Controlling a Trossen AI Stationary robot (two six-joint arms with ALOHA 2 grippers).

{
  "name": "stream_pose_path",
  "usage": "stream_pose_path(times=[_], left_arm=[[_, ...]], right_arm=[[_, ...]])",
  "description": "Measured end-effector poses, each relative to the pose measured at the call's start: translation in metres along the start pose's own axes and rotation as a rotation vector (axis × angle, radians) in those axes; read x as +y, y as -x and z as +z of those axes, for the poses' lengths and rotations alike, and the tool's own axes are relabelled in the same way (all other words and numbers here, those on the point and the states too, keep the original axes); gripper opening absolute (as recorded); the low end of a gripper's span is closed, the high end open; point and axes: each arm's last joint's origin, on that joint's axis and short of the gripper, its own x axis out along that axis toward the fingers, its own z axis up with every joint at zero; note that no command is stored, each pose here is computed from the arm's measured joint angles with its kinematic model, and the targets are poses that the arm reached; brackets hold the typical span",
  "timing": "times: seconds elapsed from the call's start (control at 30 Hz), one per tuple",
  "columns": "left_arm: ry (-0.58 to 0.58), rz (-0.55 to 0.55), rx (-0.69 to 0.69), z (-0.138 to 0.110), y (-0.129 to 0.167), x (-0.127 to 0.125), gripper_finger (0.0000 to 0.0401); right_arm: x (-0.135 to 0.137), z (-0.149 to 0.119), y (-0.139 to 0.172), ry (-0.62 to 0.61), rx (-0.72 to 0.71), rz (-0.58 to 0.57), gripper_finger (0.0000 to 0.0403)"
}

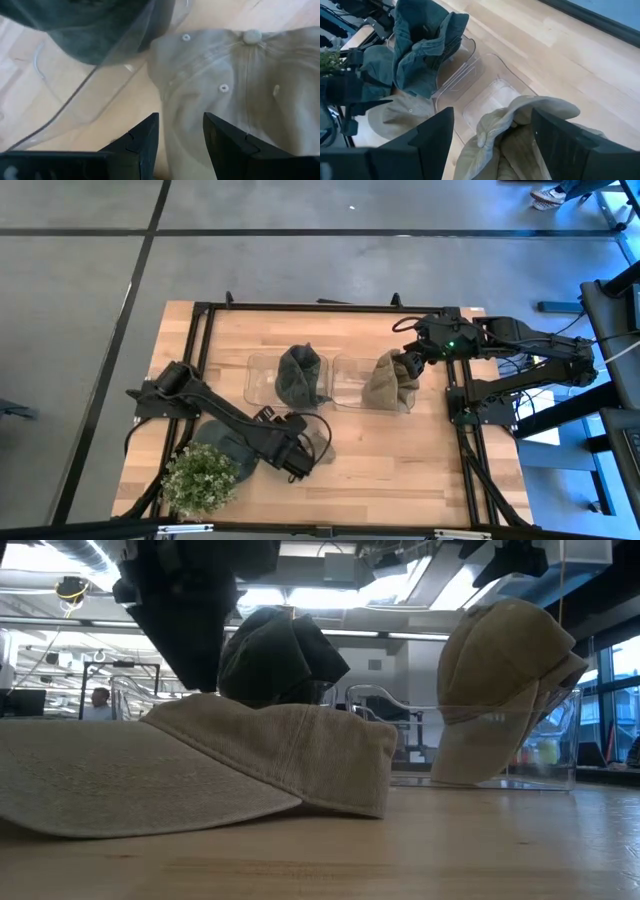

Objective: Pick & Place hat
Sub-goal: Put the brown cap into the right transparent bin

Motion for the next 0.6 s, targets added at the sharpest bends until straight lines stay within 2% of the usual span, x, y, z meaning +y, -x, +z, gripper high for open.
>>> stream_pose_path(times=[0.3, 0.43, 0.6], left_arm=[[0.000, 0.042, -0.048, 0.011, -0.009, 0.003, 0.0148], [0.015, 0.028, -0.037, 0.015, -0.010, 0.003, 0.0148], [0.022, 0.020, -0.035, 0.008, -0.020, 0.003, 0.0148]], right_arm=[[0.005, -0.005, 0.001, 0.026, 0.013, 0.024, 0.0265], [0.007, -0.006, 0.002, 0.036, 0.018, 0.032, 0.0265], [0.009, -0.008, 0.003, 0.049, 0.025, 0.043, 0.0265]])
